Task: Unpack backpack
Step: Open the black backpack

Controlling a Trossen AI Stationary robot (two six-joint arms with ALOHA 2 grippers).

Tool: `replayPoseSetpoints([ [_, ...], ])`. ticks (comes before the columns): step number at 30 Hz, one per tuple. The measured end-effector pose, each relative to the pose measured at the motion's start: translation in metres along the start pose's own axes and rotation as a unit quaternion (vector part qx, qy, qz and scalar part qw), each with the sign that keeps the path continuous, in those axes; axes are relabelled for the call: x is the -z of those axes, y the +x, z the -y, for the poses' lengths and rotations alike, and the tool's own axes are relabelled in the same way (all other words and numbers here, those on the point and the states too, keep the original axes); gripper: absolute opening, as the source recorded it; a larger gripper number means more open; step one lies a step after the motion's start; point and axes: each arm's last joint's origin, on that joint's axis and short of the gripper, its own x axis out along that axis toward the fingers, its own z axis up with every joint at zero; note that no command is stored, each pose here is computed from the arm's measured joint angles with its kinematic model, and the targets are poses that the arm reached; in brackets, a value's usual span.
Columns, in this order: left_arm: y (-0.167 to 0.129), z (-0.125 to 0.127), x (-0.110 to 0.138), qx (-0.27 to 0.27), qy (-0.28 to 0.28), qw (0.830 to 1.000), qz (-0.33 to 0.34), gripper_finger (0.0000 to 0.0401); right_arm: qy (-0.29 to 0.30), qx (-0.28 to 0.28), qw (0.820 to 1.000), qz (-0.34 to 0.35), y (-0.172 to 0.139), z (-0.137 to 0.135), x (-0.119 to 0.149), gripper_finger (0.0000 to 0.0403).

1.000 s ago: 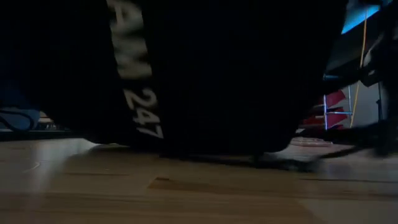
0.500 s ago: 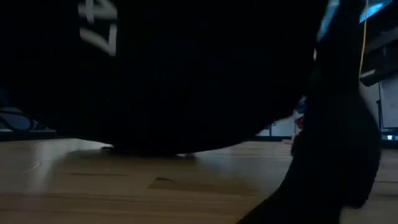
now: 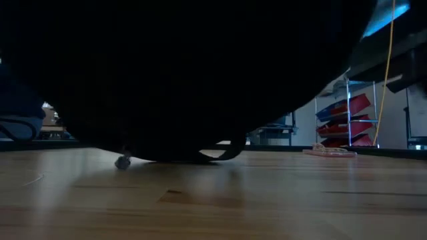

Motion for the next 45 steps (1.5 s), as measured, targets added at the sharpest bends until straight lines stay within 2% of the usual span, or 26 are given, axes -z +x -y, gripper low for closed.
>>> replayPoseSetpoints([
  [4,0.004,0.006,0.000,0.007,-0.062,0.998,0.014,0.0023,0.026,-0.016,1.000,-0.001,0.002,-0.001,0.001,0.0005],
  [9,0.012,0.015,0.007,0.012,-0.132,0.991,-0.005,0.0023,0.066,-0.027,0.997,-0.015,0.003,-0.007,0.003,0.0005],
  [14,0.019,0.025,0.016,0.028,-0.212,0.977,-0.023,0.0024,0.106,-0.043,0.993,-0.024,0.009,-0.021,0.005,0.0005],
  [20,0.019,0.030,0.016,0.036,-0.249,0.968,-0.023,0.0025,0.117,-0.053,0.991,-0.029,0.018,-0.032,0.008,0.0005],
  [26,0.021,0.034,0.024,0.041,-0.251,0.965,-0.057,0.0025,0.128,-0.047,0.988,-0.069,0.024,-0.033,0.018,0.0005],
  [29,0.022,0.033,0.035,0.034,-0.223,0.969,-0.102,0.0025,0.118,-0.035,0.987,-0.102,0.026,-0.028,0.026,0.0005],
  [31,0.021,0.030,0.043,-0.001,-0.197,0.971,-0.136,0.0021,0.103,-0.031,0.985,-0.134,0.026,-0.025,0.033,0.0005],
  [36,0.022,0.019,0.053,-0.047,-0.181,0.967,-0.172,0.0010,0.143,0.021,0.970,-0.197,0.022,-0.006,0.047,0.0005],
  [42,0.013,0.002,0.033,-0.063,-0.177,0.973,-0.138,0.0008,0.139,0.044,0.974,-0.171,0.015,0.005,0.041,0.0005],
  [45,0.010,-0.002,0.022,-0.063,-0.187,0.973,-0.116,0.0007,0.138,0.029,0.980,-0.137,0.015,0.005,0.033,0.0005],
])
